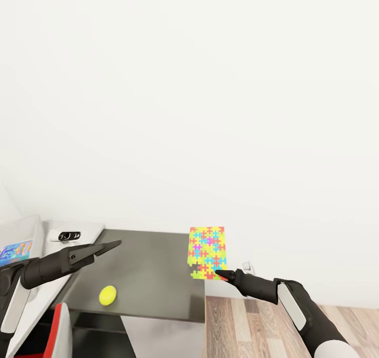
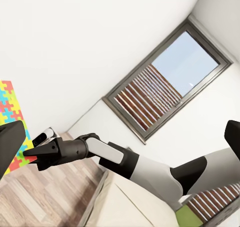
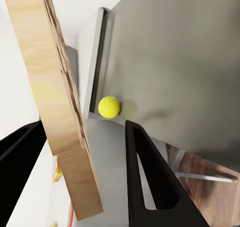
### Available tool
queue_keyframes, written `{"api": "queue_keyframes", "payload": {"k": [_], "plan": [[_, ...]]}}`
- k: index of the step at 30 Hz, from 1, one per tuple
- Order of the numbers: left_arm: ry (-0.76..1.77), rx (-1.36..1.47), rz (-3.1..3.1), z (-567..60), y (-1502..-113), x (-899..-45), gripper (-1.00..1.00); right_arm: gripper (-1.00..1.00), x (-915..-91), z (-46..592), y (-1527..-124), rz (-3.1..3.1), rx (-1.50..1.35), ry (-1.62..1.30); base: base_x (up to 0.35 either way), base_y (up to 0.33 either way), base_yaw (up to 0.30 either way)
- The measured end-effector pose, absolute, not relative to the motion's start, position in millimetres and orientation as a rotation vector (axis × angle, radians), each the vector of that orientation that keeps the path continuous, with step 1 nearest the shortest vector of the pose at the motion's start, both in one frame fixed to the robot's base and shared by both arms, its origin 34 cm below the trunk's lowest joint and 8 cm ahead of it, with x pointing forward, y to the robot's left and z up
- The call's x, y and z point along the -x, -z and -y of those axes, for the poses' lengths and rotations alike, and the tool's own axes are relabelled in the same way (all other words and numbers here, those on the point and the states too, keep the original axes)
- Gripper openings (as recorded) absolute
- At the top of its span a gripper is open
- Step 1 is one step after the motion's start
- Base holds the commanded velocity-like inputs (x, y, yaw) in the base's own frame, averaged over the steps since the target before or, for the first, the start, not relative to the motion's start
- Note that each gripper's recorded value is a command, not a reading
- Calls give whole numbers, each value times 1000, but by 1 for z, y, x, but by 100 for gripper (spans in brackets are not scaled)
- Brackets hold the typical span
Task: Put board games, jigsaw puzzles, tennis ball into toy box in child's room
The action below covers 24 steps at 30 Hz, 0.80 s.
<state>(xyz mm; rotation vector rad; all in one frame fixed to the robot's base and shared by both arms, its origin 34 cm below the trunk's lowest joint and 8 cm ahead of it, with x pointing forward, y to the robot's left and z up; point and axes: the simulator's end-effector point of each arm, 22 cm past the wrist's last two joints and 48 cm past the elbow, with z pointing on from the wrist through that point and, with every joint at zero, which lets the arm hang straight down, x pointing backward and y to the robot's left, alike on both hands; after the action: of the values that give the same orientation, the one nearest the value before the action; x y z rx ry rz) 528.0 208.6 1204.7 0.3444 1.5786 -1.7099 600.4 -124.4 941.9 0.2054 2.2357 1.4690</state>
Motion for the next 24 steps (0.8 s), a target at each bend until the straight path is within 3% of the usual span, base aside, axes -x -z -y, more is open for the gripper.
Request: {"api": "queue_keyframes", "payload": {"k": [24], "plan": [[1691,-376,-1553,-209,-1220,-520,100,-100,-602,125,-959,-2213,-172,-1453,0,0,69]]}}
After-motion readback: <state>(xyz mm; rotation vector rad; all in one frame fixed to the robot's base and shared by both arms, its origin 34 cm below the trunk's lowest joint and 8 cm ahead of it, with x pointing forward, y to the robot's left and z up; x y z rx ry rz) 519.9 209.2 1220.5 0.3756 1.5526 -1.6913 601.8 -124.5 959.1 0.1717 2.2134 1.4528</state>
